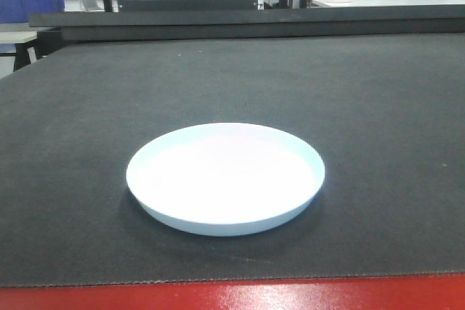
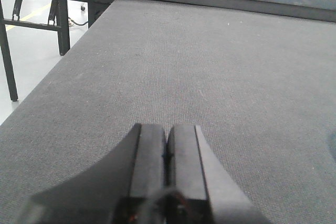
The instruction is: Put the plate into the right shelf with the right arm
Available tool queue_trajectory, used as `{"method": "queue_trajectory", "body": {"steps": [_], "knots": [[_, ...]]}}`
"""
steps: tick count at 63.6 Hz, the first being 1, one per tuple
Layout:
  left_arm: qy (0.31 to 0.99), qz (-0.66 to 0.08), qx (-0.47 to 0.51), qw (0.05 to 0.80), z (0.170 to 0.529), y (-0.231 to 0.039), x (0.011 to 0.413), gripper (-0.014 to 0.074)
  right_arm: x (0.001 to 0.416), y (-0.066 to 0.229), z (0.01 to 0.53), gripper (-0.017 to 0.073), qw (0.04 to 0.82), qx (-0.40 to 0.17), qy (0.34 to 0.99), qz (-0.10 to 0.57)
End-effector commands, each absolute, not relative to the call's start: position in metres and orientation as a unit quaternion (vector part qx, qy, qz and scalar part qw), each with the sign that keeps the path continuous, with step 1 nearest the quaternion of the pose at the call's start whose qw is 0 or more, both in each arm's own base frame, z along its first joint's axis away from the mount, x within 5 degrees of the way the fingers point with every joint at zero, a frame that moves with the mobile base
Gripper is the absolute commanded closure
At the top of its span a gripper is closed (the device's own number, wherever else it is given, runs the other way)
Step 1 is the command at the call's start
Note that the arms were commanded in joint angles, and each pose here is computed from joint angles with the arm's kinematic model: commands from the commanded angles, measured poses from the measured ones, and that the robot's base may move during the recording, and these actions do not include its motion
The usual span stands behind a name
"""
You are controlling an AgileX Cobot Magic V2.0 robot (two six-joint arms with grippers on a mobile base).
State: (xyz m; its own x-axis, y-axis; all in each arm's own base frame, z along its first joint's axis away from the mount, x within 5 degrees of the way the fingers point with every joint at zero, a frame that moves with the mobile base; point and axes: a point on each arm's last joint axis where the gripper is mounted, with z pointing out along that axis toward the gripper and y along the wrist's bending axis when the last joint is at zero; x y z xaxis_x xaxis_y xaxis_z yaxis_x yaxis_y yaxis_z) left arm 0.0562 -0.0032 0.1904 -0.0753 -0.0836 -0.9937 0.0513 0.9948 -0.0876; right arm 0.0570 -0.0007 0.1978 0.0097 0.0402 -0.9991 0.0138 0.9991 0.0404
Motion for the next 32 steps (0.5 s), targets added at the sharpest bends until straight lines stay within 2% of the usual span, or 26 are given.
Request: {"method": "queue_trajectory", "body": {"steps": [1, 21, 32], "knots": [[0.702, -0.055, -0.012, 0.710, 0.196, -0.003, 0.056, 0.0640, 0.055, -0.001, 0.210, 0.0505, 0.747, 0.016, 0.664, 0.003], [0.702, -0.055, -0.012, 0.710, 0.196, -0.003, 0.056, 0.0640, 0.055, -0.001, 0.212, 0.0505, 0.757, 0.016, 0.654, 0.002], [0.702, -0.055, -0.012, 0.710, 0.196, -0.003, 0.056, 0.0640, 0.052, -0.002, 0.223, 0.0505, 0.794, 0.021, 0.608, 0.004]]}}
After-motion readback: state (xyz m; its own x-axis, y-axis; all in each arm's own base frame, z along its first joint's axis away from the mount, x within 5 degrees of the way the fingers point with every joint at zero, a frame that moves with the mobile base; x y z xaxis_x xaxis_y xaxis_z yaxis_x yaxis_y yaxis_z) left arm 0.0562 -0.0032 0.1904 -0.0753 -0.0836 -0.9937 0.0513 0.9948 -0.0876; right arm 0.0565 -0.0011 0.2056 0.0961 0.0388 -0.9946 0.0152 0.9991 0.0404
